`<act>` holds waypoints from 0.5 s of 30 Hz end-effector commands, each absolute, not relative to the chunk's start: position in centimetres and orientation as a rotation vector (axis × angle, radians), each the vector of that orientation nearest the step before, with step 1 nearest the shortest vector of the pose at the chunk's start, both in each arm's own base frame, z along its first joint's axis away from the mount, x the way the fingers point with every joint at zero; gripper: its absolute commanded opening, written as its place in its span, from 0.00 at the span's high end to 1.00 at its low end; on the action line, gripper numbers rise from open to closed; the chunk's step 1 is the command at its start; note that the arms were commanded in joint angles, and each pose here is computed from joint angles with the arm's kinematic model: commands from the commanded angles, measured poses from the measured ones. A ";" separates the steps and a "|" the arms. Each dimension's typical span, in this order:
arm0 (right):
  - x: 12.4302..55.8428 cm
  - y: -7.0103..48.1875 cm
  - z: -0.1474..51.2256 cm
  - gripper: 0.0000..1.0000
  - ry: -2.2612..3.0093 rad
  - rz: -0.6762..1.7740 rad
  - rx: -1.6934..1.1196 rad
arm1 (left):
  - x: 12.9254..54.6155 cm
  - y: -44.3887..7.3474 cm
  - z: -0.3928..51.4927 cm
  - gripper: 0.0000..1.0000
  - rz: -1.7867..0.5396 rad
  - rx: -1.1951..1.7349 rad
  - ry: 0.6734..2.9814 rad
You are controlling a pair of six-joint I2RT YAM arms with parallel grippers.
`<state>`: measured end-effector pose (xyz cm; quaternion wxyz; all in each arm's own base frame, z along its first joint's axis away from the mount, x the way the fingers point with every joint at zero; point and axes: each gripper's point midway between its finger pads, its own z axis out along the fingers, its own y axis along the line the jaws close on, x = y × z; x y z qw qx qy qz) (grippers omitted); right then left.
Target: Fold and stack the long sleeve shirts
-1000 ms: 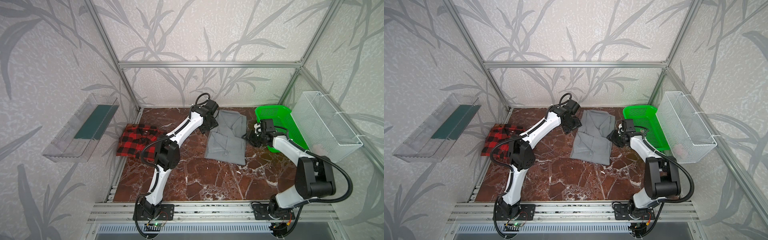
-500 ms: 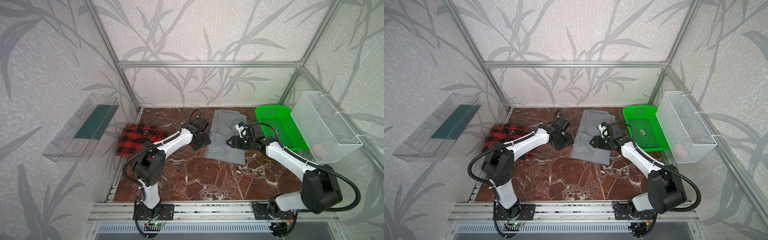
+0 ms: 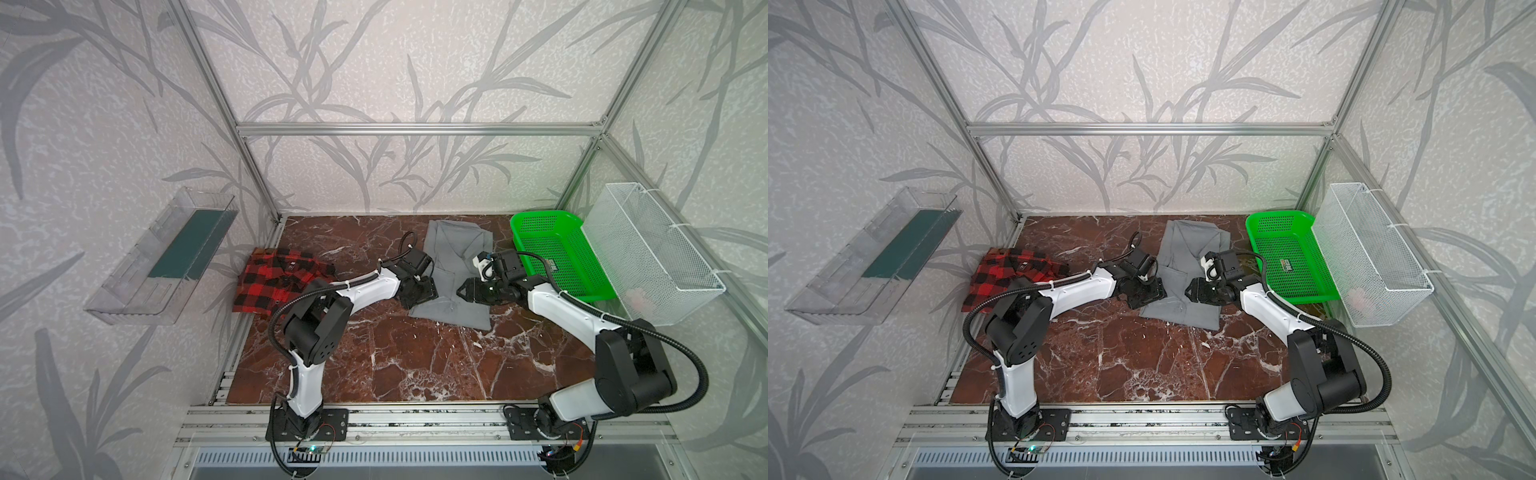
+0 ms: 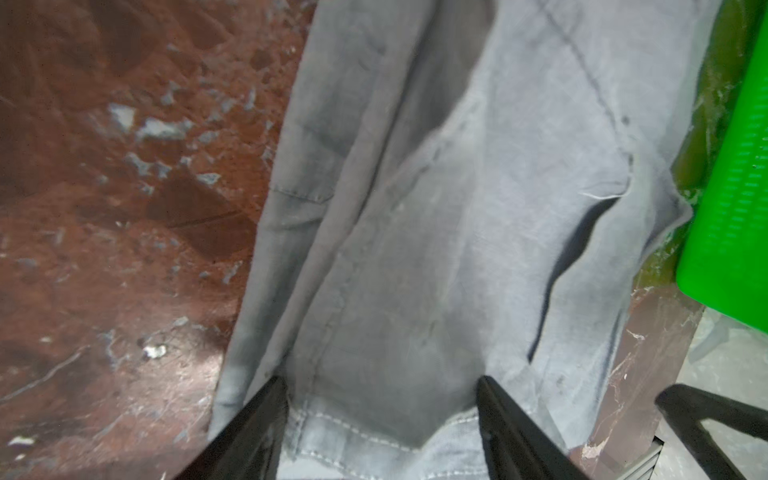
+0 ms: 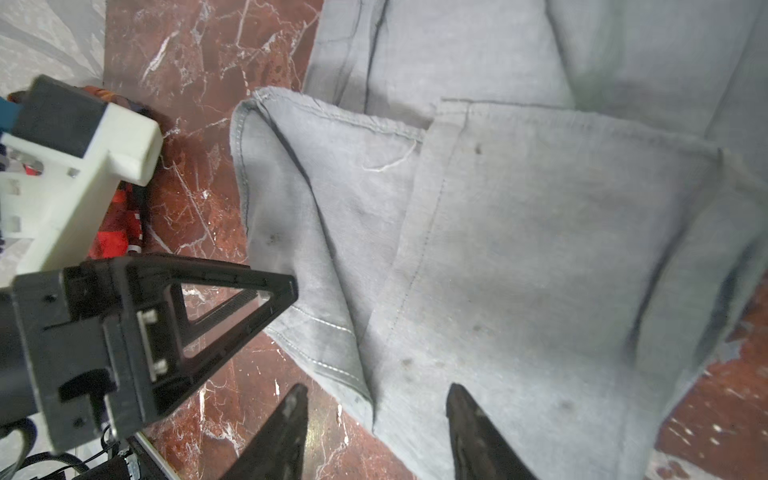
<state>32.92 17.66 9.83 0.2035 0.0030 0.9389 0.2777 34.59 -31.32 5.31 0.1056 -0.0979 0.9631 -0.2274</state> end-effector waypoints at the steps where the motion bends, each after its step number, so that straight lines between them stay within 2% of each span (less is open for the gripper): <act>1: 32.5 17.2 9.6 0.46 2.615 0.781 0.025 | 35.2 -31.9 5.3 0.32 -0.685 -0.282 2.829; 6: 32.2 16.9 9.6 0.46 2.604 0.793 0.049 | 36.5 -32.8 6.2 0.35 -0.694 -0.277 2.818; 11: 31.8 16.9 9.1 0.47 2.598 0.829 0.078 | 37.7 -34.3 7.3 0.44 -0.745 -0.276 2.801; 15: 31.6 16.8 8.4 0.47 2.608 0.846 0.095 | 38.4 -34.7 7.8 0.44 -0.709 -0.266 2.821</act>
